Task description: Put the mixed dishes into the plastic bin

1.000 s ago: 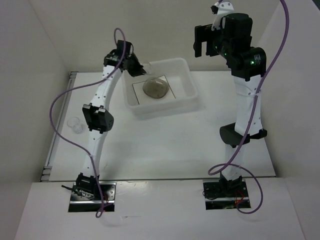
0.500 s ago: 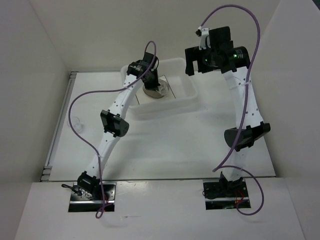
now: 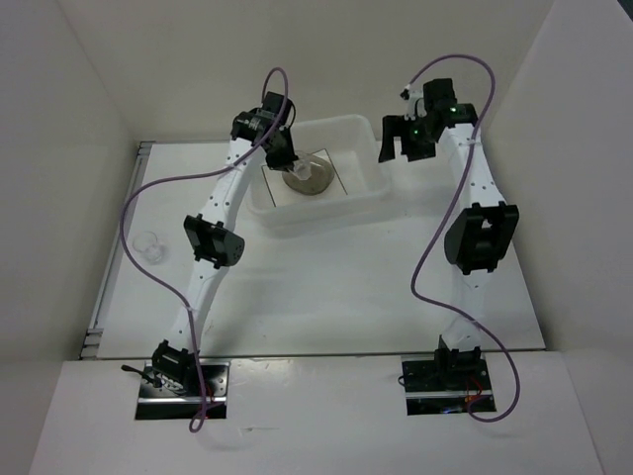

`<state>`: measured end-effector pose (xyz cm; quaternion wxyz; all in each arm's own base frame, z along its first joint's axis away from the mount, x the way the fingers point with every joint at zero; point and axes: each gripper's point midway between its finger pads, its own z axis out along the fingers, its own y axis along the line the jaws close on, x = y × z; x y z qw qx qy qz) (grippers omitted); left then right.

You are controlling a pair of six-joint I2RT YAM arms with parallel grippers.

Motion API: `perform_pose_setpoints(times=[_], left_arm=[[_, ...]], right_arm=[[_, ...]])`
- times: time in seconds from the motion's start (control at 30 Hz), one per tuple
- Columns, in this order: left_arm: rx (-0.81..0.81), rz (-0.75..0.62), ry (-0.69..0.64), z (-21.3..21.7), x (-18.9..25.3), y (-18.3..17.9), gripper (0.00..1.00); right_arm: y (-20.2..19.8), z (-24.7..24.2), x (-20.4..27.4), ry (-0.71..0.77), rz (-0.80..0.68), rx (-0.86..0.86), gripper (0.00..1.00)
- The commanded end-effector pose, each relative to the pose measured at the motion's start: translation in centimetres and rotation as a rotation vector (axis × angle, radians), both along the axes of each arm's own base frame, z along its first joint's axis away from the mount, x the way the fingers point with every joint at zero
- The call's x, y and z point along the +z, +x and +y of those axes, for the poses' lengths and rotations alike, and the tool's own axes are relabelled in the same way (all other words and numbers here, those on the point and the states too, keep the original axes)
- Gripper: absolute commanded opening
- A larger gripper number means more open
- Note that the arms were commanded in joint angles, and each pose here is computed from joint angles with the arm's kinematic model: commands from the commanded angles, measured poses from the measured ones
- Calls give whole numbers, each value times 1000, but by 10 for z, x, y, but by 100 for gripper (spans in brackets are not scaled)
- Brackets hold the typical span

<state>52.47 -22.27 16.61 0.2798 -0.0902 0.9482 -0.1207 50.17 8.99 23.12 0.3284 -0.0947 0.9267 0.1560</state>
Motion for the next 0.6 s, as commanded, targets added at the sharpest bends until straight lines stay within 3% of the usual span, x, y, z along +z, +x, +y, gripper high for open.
perform_pose_setpoints(times=[0.0,0.23,0.37,0.43,0.57], left_arm=[[-33,-65,-32,-2,43,-9,0],[-38,-42,-1,2,48,-22,0],[-38,-29,4,2,44,-23,0],[-38,-29,4,2,44,-23,0],[-47,-20,8,-3,39,-24,0]], right_arm=[[4,12,-48,3,60,38,96],[1,14,-81,-5,47,41,90],[-11,18,-87,19,49,59,72],[-24,21,-91,36,66,84,58],[-56,24,-107,61,135,113,52]])
